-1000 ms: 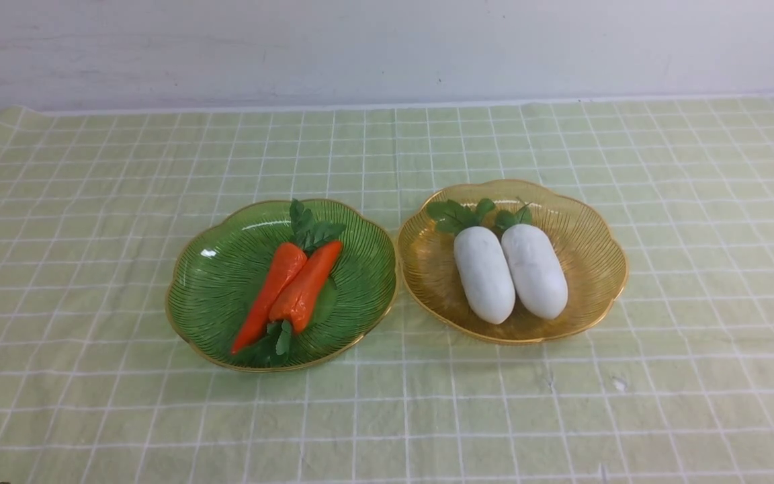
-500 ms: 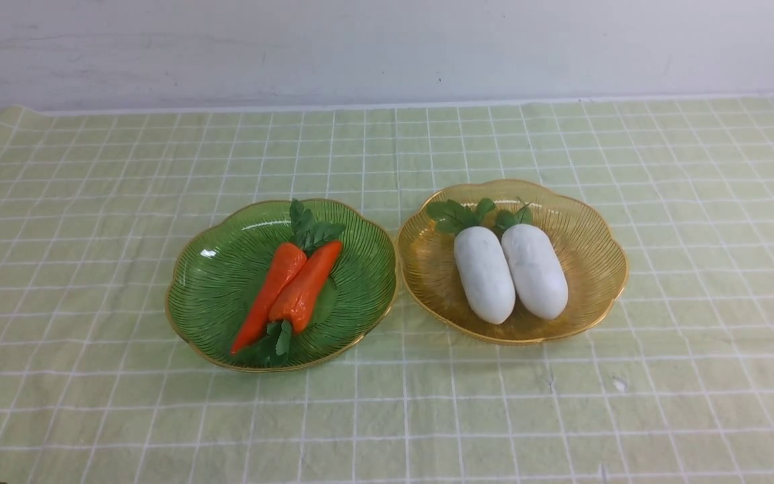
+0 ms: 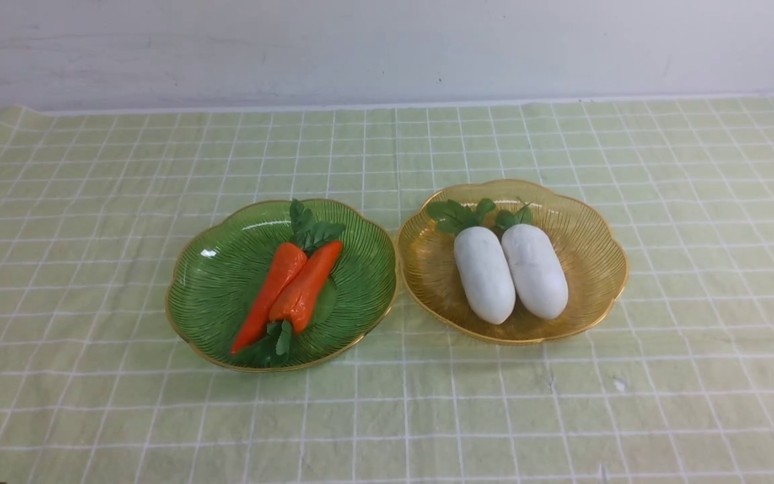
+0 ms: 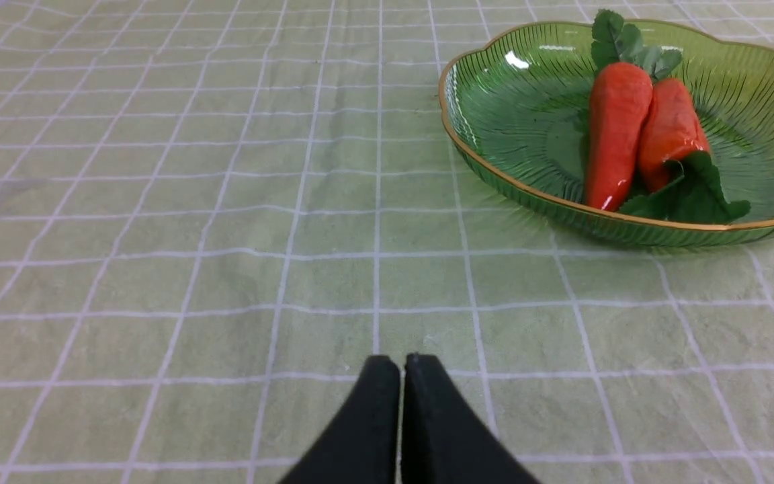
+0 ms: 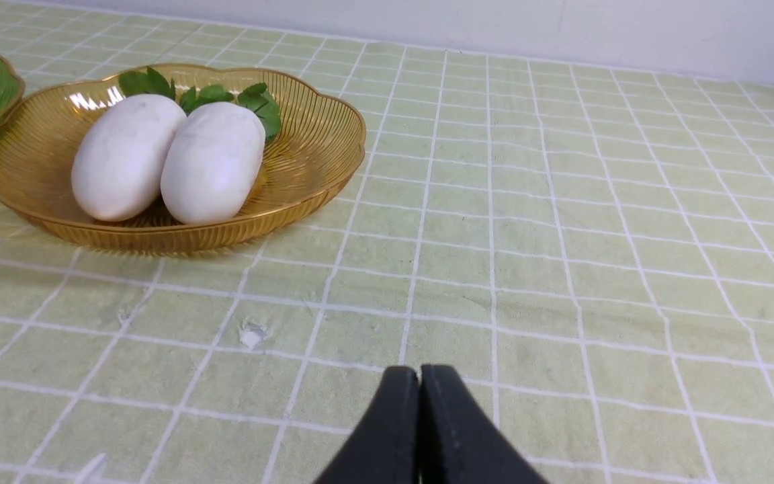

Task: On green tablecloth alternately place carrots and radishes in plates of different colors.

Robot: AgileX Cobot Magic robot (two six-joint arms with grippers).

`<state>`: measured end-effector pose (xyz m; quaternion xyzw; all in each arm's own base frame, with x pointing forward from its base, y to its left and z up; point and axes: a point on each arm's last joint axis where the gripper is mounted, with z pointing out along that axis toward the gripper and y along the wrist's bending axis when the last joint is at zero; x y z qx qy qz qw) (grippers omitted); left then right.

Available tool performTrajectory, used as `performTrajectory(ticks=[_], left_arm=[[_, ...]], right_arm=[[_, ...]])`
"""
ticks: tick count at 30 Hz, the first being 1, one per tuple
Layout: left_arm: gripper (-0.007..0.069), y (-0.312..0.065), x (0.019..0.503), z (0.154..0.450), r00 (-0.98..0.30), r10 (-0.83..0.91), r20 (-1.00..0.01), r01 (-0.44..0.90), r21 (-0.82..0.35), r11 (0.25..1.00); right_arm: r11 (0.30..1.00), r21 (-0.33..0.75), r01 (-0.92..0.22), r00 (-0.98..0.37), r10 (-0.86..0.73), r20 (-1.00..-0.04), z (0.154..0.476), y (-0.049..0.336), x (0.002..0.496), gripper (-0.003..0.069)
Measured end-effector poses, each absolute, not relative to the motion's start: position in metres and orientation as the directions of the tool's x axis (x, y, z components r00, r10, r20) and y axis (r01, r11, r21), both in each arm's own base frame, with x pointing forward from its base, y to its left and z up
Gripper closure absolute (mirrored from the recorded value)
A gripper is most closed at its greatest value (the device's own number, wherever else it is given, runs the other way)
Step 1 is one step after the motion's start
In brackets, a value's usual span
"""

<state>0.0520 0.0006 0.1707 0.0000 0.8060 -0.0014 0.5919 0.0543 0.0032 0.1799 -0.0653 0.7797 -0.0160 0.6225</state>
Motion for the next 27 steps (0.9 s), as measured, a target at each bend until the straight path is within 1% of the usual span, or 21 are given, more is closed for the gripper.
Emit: performTrajectory(ticks=[9,27], left_arm=[[0.0633,0.0032,0.0519,0.1707,-0.299,-0.016,-0.954,-0.048,-0.002,0.999],[0.0633,0.0033,0.0519,0.1707,-0.299,-0.017,-0.954,-0.050,-0.002,0.999]], right_arm=[[0.991,-0.106,-0.082,-0.216,-0.122,-0.969,0.1799,0.0032,0.0543,0.0673],[0.991,-0.106,-0.082,-0.216,-0.122,-0.969,0.1799,0.0032,0.0543,0.0673]])
